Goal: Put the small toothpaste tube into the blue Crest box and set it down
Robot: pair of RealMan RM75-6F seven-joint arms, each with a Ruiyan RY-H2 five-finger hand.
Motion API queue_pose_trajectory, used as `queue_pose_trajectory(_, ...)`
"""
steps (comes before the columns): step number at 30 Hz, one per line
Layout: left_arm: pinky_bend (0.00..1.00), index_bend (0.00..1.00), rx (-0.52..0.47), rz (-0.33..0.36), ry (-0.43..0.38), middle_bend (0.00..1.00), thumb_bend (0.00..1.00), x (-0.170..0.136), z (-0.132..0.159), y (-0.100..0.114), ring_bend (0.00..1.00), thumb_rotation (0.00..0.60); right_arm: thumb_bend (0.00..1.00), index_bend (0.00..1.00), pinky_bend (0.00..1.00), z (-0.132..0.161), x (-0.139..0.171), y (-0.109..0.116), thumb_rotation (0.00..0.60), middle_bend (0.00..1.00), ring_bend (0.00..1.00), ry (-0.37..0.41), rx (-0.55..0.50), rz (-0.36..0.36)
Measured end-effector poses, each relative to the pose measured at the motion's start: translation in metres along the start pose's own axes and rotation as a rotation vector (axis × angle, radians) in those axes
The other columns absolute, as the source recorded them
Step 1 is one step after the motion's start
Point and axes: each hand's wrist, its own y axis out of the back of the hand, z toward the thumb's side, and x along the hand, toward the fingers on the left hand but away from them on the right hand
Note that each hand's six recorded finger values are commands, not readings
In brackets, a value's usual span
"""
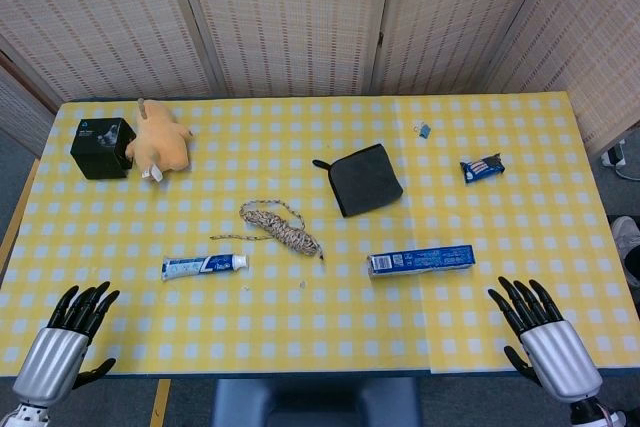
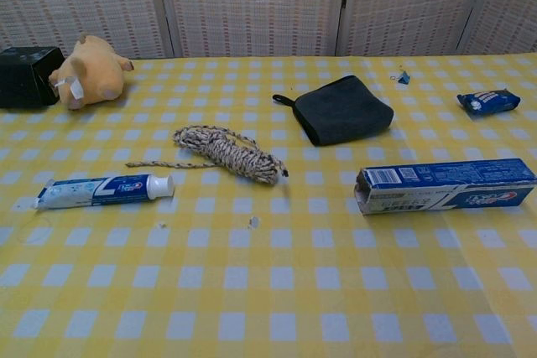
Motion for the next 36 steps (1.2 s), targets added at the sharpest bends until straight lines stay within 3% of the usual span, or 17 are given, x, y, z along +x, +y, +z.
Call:
queue_pose_trajectory(11, 0.05, 0.08, -0.006, 0.004, -0.015, 0.08, 0.17, -0.001, 0.003, -0.001, 0.11, 0.600, 0.35, 0.00, 0.00, -0.001, -0.001, 0.000, 0.600, 0.00, 0.00, -0.002, -0.007, 0.005)
queue_pose_trajectory(17, 0.09, 0.03, -0.046, 0.009, -0.090, 0.09, 0.17, 0.001, 0.015, -0.005, 0.11, 0.600, 0.35, 0.00, 0.00, -0.001, -0.003, 0.000, 0.600, 0.00, 0.00, -0.003, -0.003, 0.012)
queue_pose_trajectory(21, 0.16, 0.07, -0.059, 0.031, -0.117, 0.14, 0.18, 0.003, 0.018, -0.005, 0.13, 0.600, 0.35, 0.00, 0.00, -0.002, -0.006, 0.001, 0.600, 0.00, 0.00, -0.008, -0.006, 0.009)
queue_pose_trajectory(26, 0.28, 0.08, -0.087, 0.079, -0.141, 0.27, 0.19, 0.009, 0.021, -0.004, 0.25, 0.600, 0.35, 0.00, 0.00, -0.006, -0.011, 0.002, 0.600, 0.00, 0.00, -0.025, -0.011, 0.004)
queue_pose_trajectory(30, 0.37, 0.10, -0.070, 0.075, -0.162, 0.36, 0.19, 0.018, 0.025, -0.005, 0.36, 0.600, 0.35, 0.00, 0.00, -0.007, -0.015, -0.001, 0.600, 0.00, 0.00, -0.039, -0.001, 0.011)
queue_pose_trajectory(32, 0.50, 0.13, -0.057, 0.075, -0.175, 0.47, 0.20, 0.024, 0.028, -0.004, 0.47, 0.600, 0.35, 0.00, 0.00, -0.008, -0.018, -0.003, 0.600, 0.00, 0.00, -0.048, 0.003, 0.021)
queue_pose_trajectory(34, 0.72, 0.17, -0.050, 0.080, -0.190, 0.64, 0.21, 0.031, 0.031, -0.001, 0.63, 0.600, 0.35, 0.00, 0.00, -0.009, -0.021, -0.007, 0.600, 0.00, 0.00, -0.057, 0.008, 0.034)
queue_pose_trajectory(36, 0.84, 0.22, -0.059, 0.090, -0.205, 0.79, 0.21, 0.038, 0.034, 0.002, 0.77, 0.600, 0.35, 0.00, 0.00, -0.008, -0.024, -0.009, 0.600, 0.00, 0.00, -0.055, 0.014, 0.041)
